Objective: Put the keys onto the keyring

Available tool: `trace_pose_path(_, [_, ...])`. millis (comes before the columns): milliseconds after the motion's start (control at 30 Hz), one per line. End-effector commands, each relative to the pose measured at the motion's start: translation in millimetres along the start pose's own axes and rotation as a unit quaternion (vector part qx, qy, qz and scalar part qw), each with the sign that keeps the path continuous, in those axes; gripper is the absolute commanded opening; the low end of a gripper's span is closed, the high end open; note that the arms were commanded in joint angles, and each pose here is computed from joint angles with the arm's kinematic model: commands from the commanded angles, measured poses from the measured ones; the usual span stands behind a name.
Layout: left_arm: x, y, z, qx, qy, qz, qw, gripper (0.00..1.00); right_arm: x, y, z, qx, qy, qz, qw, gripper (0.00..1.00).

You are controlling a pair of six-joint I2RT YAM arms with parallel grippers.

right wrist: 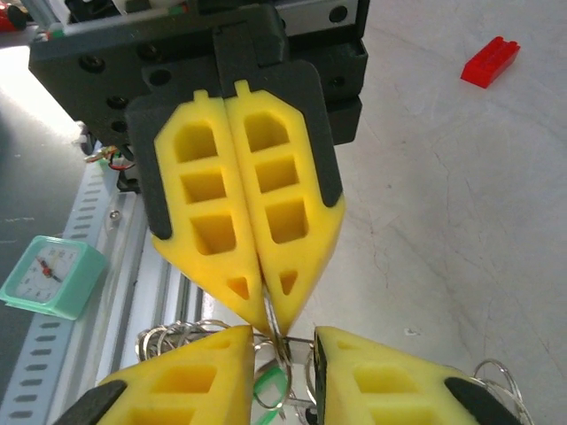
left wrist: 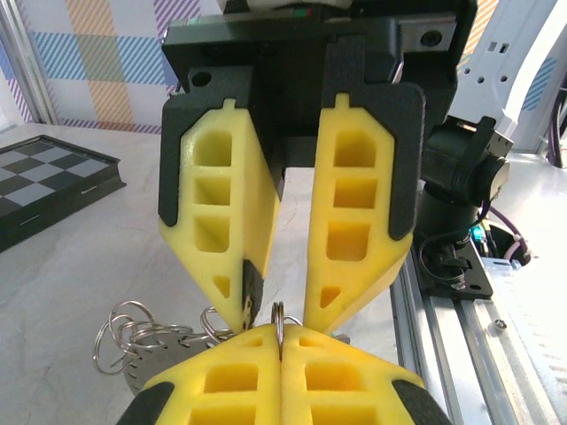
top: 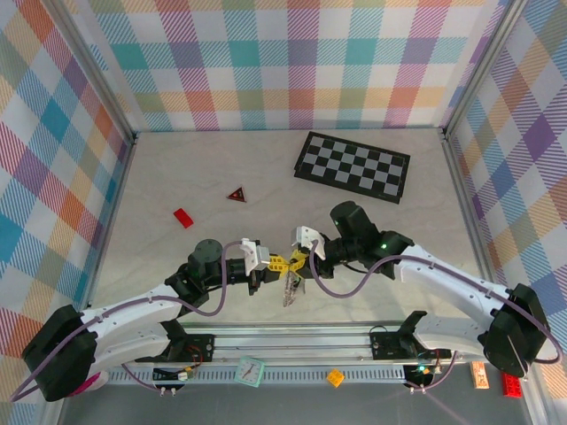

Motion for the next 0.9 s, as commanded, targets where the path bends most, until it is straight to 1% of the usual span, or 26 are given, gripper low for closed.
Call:
trace_pose_path(0, [-10.0,13.0,-1.7,-0.031,-0.029,0.025,0.999,0.00,0.1,-1.0,-6.2,-0.019,-0.032,-0.025,0.999,0.26])
trace_pose_path(133, [-9.9,11.6,-1.8,-0.030,-0.029,0.025,0.999,0.00,1.0,-7.3,-7.2,-0.037,-0.053,-0.026,0.998,0.27])
trace_pose_path(367, [-10.4,11.7,-0.6,-0.030,-0.035,0.024,0.999,0.00,-0.1,-6.3,-0.5,-0.051,-0.031,-0.004,0.998,0.28])
trace_pose_path(500, [-10.5,12.1,-0.4,-0.030,-0.037,0.024,0.999,0.00,0.6,-3.1,0.9,-0.063,-0.017,-0.002,0.998,0.26])
trace_pose_path(600, [-10.7,12.3,-0.3,-0.031,-0.038,0.024,0.999,0.00,0.2,-3.6,1.4,-0.062,-0.017,-0.004,0.998,0.21])
trace_pose_path(767, [-9.2,12.2,0.0,-0.030,-0.031,0.022,0.999,0.00,0.9,-1.1,0.5,-0.066,-0.012,-0.007,0.998,0.08])
trace_pose_path(833, [-6.7,11.7,-0.5,-0.029,-0.018,0.021,0.999,0.09,1.4,-0.4,-0.4,-0.061,-0.009,-0.010,0.998,0.01])
trace_pose_path(867, [-5.7,10.7,-0.7,-0.025,-0.010,0.020,0.999,0.13,1.1,0.0,-1.1,-0.054,-0.008,-0.011,0.998,0.00])
Point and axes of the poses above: each hand's point on the last joint's axis, 136 mm out from that joint toward the fingers, its own z axis out along the fingers, its own x axis along the line the jaws close on, y = z × x, the point moved 7 cm from there along -z, back along the fingers, and after that the axes turned 15 degrees about -z, right-handed, at the moved point
